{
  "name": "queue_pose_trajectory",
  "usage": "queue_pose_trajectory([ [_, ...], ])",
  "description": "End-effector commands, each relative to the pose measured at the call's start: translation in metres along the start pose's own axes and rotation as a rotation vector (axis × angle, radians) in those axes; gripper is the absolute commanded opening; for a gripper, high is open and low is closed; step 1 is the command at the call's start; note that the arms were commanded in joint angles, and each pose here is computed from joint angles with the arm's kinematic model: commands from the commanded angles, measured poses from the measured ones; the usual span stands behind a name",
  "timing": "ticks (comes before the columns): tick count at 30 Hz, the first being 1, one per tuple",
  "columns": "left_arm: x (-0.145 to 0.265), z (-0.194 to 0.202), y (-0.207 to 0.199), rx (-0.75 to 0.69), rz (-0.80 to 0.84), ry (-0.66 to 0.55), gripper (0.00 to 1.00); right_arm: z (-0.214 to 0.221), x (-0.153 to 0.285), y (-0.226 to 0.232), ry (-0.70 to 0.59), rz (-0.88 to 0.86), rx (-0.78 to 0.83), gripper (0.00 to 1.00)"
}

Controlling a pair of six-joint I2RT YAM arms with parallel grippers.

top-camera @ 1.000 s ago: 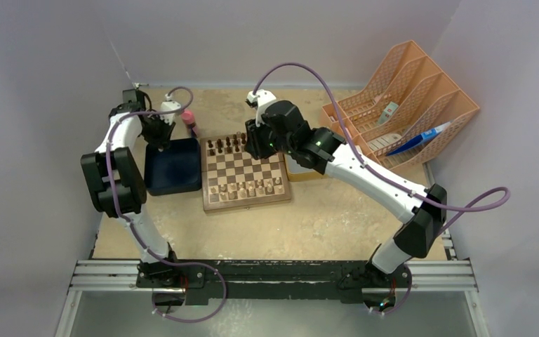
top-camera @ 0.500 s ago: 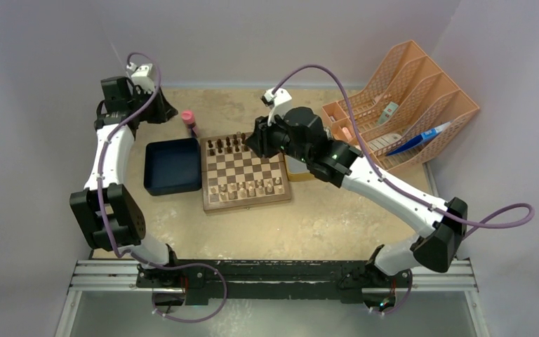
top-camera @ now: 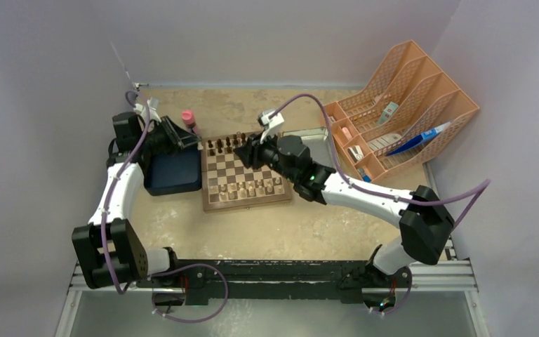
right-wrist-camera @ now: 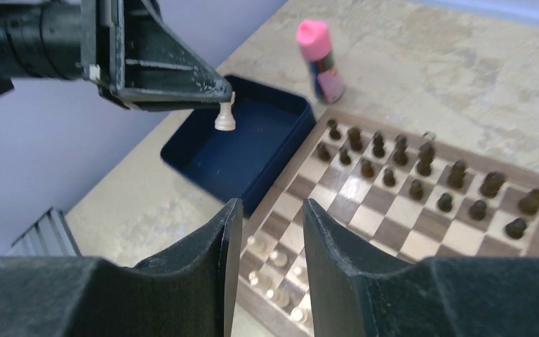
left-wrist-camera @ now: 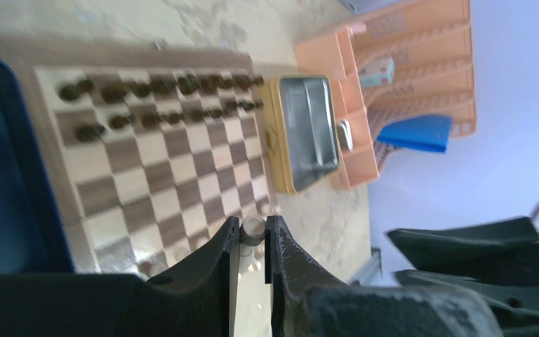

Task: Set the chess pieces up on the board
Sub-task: Place the chess piece on the chessboard.

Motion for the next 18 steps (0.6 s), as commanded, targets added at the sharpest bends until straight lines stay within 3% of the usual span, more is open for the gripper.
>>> queue_pose_trajectory([
  [1,0.012,0.031,-0.02,0.022,0.159,0.084,0.0,0.01,0.006,0.034,-0.141,-0.112,0.025,0.41],
  [5,0.03,0.05,-0.036,-0.111,0.186,0.074,0.0,0.039,0.024,0.054,-0.108,-0.136,0.07,0.43],
  [10,0.058,0.076,-0.051,-0.085,0.186,0.098,0.0,0.05,0.042,0.089,-0.078,-0.197,-0.022,0.47],
  [18,0.076,0.101,-0.056,-0.051,0.205,0.15,0.0,0.032,0.039,0.115,-0.146,-0.17,-0.002,0.48],
])
Point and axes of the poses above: each gripper's point midway between its finger pads, its own x axis back along the fingers, its own y axis along the line the jaws close on, z = x × y, the point moved 9 cm from there along x, back along the fingers, and after that the axes turned 2 degrees about x, right-handed, at the moved point
